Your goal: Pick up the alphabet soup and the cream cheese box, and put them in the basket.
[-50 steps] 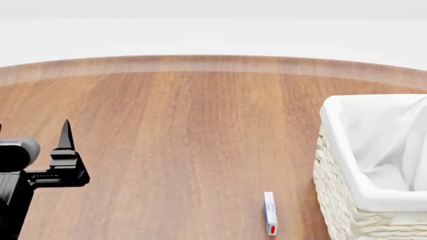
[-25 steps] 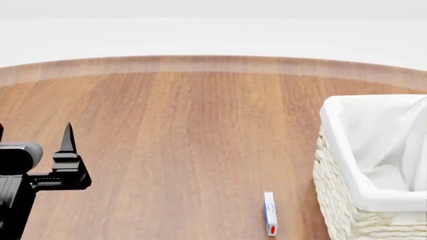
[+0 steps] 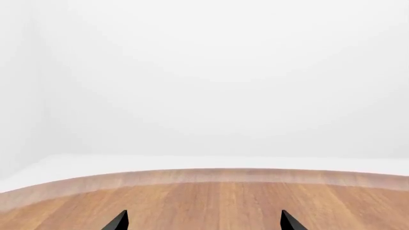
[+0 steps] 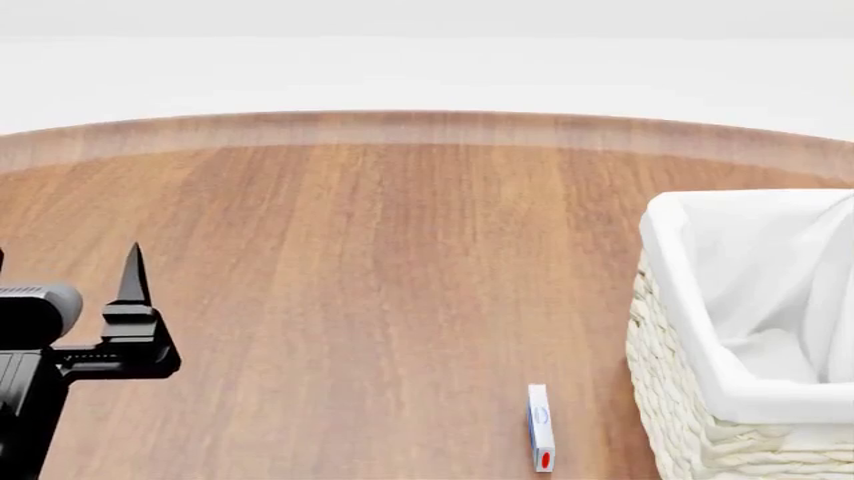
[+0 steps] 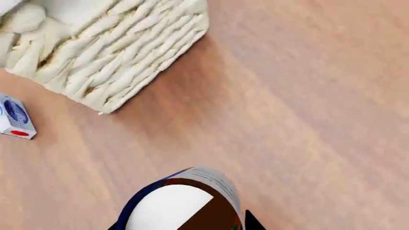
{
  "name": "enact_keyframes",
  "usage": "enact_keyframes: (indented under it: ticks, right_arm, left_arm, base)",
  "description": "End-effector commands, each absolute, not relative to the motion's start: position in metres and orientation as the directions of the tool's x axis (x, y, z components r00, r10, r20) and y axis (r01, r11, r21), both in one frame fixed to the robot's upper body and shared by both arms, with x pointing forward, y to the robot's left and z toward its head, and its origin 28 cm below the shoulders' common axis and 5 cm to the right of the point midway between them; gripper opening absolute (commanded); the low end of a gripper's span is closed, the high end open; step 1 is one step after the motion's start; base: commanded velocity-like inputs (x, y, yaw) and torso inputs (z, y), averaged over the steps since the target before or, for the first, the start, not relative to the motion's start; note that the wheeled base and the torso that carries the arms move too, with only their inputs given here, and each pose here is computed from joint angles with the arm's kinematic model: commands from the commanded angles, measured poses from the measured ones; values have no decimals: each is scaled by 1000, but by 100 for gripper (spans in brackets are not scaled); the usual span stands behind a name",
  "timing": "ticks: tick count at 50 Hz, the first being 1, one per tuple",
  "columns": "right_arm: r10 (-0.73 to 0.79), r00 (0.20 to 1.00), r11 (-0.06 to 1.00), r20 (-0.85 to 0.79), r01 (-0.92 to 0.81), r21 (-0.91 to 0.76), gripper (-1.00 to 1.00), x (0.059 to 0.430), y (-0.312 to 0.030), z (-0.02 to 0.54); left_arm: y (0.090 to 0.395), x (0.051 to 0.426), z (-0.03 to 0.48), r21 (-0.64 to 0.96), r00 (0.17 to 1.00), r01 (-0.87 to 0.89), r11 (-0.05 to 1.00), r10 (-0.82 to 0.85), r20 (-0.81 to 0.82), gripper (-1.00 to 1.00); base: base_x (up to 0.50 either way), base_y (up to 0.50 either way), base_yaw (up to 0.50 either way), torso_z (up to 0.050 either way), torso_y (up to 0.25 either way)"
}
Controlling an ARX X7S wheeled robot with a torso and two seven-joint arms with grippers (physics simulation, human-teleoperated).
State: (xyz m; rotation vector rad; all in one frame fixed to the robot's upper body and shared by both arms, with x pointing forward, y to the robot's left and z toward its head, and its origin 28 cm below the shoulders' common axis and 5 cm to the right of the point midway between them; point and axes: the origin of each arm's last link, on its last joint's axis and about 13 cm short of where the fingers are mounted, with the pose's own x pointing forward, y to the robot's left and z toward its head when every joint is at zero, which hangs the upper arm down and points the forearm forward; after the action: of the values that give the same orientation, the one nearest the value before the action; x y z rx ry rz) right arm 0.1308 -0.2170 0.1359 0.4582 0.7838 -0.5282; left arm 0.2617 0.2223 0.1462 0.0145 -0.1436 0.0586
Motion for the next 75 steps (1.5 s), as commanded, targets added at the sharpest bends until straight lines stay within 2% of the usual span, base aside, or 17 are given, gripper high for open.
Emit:
enact_keyframes:
  ticks: [1, 7, 20, 25, 34, 44, 48, 49, 61, 75]
  right_arm:
    - [-313, 689, 831, -654, 532, 163, -100, 142, -206, 193]
    - [-295, 753, 859, -588, 479, 182, -100, 153, -200, 219]
    - [-294, 811, 886, -505, 430, 174, -100, 165, -192, 246]
    - [-333, 832, 900, -444, 421, 114, -100, 172, -189, 256]
    - [-316, 873, 922, -372, 375, 95, -100, 205, -191, 257]
    - [-331, 874, 915, -355, 390, 105, -100, 240, -199, 250]
    - [-371, 860, 899, -350, 427, 95, -100, 247, -204, 249]
    - [-411, 849, 891, -332, 451, 50, -100, 248, -206, 249]
    - [-436, 846, 873, -305, 481, 85, -100, 266, -223, 243]
    - [-389, 864, 885, -319, 447, 132, -100, 308, -229, 222]
  left_arm:
    - [222, 262, 146, 10, 988, -59, 998, 57, 142, 100]
    - [221, 261, 145, 14, 988, -56, 998, 54, 143, 100]
    - [222, 261, 145, 11, 988, -58, 998, 56, 142, 100]
    - [222, 262, 145, 12, 988, -60, 998, 58, 141, 100]
    - [221, 262, 144, 12, 989, -56, 998, 54, 140, 100]
    - [223, 264, 141, 12, 989, -60, 998, 58, 133, 100]
    - [223, 265, 139, 12, 990, -61, 998, 59, 130, 100]
    - [223, 265, 139, 13, 990, -61, 998, 58, 130, 100]
    - [222, 266, 136, 15, 991, -59, 998, 57, 123, 100]
    - [222, 267, 135, 14, 991, -63, 998, 60, 120, 100]
  base:
    - [0, 0, 0, 0, 0]
    - [0, 0, 0, 0, 0]
    - [0, 0, 0, 0, 0]
    - [0, 0, 0, 0, 0]
    - [0, 0, 0, 0, 0]
    - [0, 0, 0, 0, 0]
    - [0, 0, 0, 0, 0]
    - [0, 0, 0, 0, 0]
    - [0, 0, 0, 0, 1]
    - [0, 0, 0, 0, 1]
